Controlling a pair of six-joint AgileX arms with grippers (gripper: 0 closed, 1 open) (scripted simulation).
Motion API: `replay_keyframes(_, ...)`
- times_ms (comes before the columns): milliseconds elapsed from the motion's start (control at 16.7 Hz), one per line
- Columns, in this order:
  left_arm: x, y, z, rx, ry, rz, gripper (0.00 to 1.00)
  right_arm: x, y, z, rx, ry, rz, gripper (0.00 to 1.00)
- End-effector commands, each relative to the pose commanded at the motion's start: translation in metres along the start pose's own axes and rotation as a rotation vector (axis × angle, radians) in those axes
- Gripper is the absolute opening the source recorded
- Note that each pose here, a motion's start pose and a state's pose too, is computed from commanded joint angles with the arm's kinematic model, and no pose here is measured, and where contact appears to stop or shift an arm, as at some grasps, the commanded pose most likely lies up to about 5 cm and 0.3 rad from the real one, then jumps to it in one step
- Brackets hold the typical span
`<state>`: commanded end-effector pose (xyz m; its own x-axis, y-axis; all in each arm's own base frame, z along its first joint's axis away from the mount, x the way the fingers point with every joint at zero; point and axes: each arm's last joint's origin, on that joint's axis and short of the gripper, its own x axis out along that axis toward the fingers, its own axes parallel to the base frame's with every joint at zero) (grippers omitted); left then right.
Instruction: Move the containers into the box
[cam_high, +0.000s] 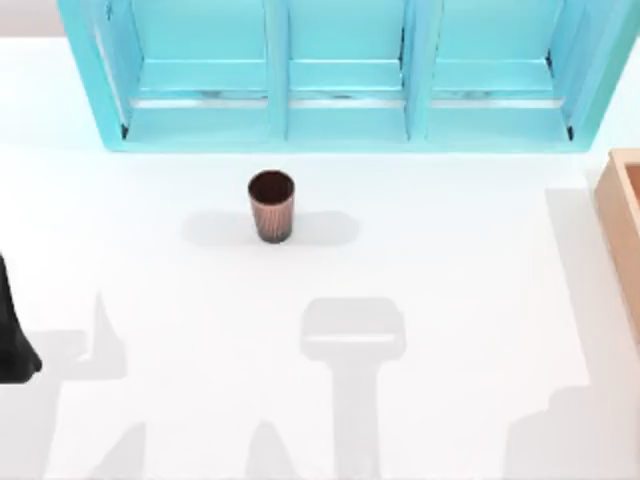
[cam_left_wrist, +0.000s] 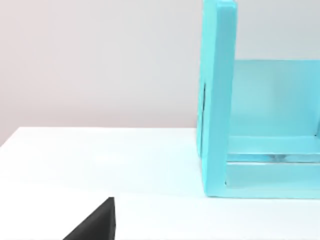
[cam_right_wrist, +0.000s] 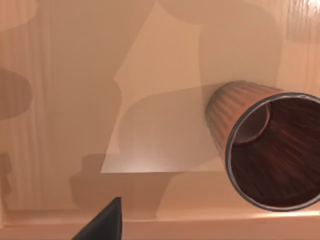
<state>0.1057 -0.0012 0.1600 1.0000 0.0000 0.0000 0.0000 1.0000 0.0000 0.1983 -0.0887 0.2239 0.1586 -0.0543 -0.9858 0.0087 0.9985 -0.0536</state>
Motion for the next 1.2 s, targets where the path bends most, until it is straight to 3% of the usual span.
replay_keyframes(300,0.0,0.0,0.0,0.0,0.0,0.0,1.0,-0.008,-0.001,0.004,-0.009,0.003,0.004,1.0)
replay_keyframes(780,0.0,0.0,0.0,0.0,0.0,0.0,1.0,-0.092,-0.006,0.016,0.0,0.001,0.001,1.0)
replay_keyframes(1200,0.0,0.0,0.0,0.0,0.0,0.0,1.0,-0.099,-0.004,0.019,-0.005,-0.003,-0.001,1.0)
